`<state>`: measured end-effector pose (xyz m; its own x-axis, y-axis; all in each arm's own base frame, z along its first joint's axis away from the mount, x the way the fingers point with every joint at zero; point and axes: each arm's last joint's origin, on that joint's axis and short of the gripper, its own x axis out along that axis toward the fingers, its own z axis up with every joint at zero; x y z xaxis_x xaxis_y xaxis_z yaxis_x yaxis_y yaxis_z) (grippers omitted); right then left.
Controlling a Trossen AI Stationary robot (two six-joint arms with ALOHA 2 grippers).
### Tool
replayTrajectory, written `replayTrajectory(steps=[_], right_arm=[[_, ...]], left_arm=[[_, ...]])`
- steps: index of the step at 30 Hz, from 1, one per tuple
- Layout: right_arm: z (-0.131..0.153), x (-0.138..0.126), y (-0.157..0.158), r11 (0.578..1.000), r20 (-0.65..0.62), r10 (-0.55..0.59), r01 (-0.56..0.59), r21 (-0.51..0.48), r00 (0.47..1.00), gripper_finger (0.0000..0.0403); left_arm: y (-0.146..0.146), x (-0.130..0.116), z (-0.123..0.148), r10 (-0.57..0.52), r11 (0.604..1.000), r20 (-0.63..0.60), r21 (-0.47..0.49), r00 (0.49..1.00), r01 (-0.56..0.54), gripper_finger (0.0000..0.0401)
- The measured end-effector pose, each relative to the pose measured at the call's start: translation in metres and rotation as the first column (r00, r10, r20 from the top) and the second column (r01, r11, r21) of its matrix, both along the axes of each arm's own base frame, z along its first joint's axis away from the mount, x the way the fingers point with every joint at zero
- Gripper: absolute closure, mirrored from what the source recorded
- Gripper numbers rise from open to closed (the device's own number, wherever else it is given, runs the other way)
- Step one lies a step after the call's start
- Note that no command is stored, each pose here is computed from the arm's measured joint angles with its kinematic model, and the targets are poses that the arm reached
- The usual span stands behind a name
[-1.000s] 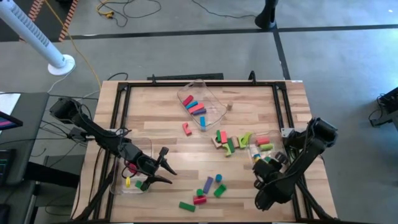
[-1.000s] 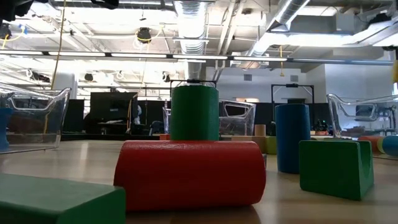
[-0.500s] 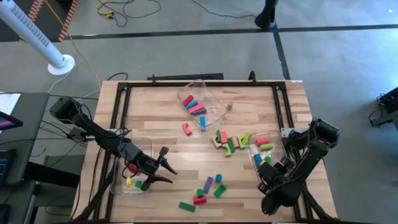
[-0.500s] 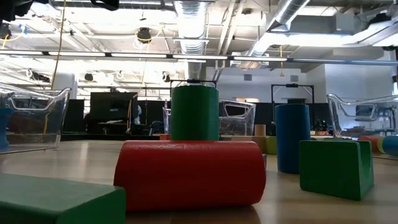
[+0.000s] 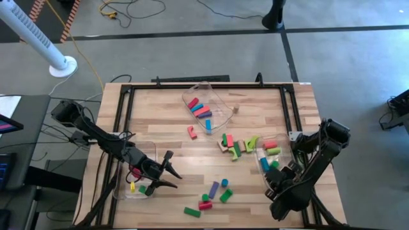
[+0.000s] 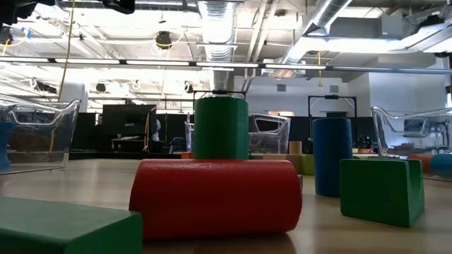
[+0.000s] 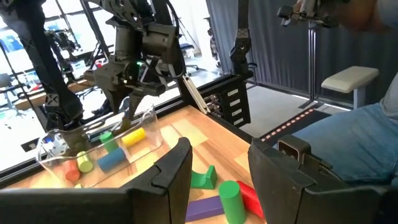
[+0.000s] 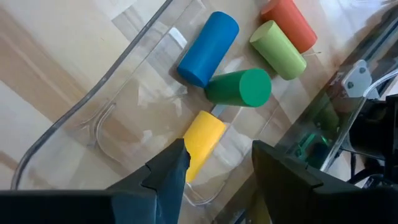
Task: Sort blocks by size
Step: Put the light green arc block into the left transparent bin
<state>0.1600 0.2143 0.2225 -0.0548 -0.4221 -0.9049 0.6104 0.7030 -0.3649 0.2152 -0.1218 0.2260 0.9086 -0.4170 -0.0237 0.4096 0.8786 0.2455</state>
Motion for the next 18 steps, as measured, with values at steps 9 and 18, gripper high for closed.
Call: replayTrajectory(steps=[9,18], right_arm=[[0.0006,-0.0003,-0.0008,1.000,0.003,-0.004,0.004,-0.010,1.000,0.0191],[0.0071,0.0047,-0.0019,0.997,0.099,0.045,-0.037,-0.074,0.994,0.0191]], left_arm=[[0.0000,0.0000,0.0000,-0.001,1.000,-0.003,-0.007,1.000,0.001,0.0252],[0.0000,0.0000,-0.0005,0.000,1.000,-0.013,-0.018,1.000,0.000,0.0252]])
